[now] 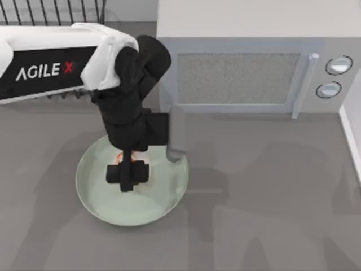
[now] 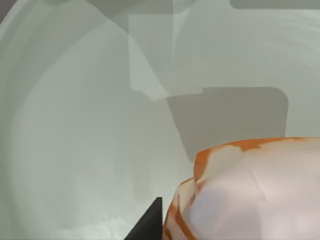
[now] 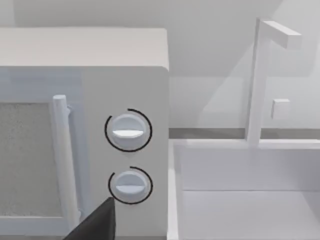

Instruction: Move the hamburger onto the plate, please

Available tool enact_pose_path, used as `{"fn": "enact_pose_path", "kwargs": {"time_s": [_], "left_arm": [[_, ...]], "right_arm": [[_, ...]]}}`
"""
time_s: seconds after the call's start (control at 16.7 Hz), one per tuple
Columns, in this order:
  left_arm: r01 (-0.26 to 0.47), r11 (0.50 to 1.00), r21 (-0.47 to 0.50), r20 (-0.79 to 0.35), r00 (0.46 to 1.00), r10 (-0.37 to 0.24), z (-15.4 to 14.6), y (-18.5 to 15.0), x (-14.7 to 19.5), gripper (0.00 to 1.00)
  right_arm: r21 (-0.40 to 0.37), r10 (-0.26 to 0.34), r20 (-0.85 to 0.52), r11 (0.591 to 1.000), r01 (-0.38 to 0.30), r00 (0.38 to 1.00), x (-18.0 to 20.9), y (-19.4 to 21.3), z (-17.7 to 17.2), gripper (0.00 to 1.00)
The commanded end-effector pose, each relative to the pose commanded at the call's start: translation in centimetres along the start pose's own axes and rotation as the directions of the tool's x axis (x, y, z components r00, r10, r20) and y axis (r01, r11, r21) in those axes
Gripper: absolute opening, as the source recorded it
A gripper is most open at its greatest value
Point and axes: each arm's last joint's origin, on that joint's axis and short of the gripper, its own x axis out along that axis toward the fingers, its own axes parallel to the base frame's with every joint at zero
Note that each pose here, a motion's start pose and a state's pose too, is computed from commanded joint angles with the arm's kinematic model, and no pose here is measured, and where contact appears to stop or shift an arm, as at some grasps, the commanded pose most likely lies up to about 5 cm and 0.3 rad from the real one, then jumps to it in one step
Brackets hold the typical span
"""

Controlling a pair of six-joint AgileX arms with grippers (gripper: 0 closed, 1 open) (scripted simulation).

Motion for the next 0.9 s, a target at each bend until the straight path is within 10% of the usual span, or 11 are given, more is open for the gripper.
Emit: {"fn": "enact_pose_path", "kwargs": {"time_s": [0.6,0.9], "left_arm": [[0.000,1.000,0.000,0.000,1.000,0.000,0.00,0.00,0.00,0.98],[0.000,1.000,0.000,0.000,1.000,0.000,0.00,0.00,0.00,1.00]], "right_arm": [[0.000,0.000,0.000,1.000,0.000,1.000,0.00,0.00,0.00,1.00],[0.000,0.000,0.000,1.000,0.000,1.000,0.00,0.00,0.00,1.00]]}}
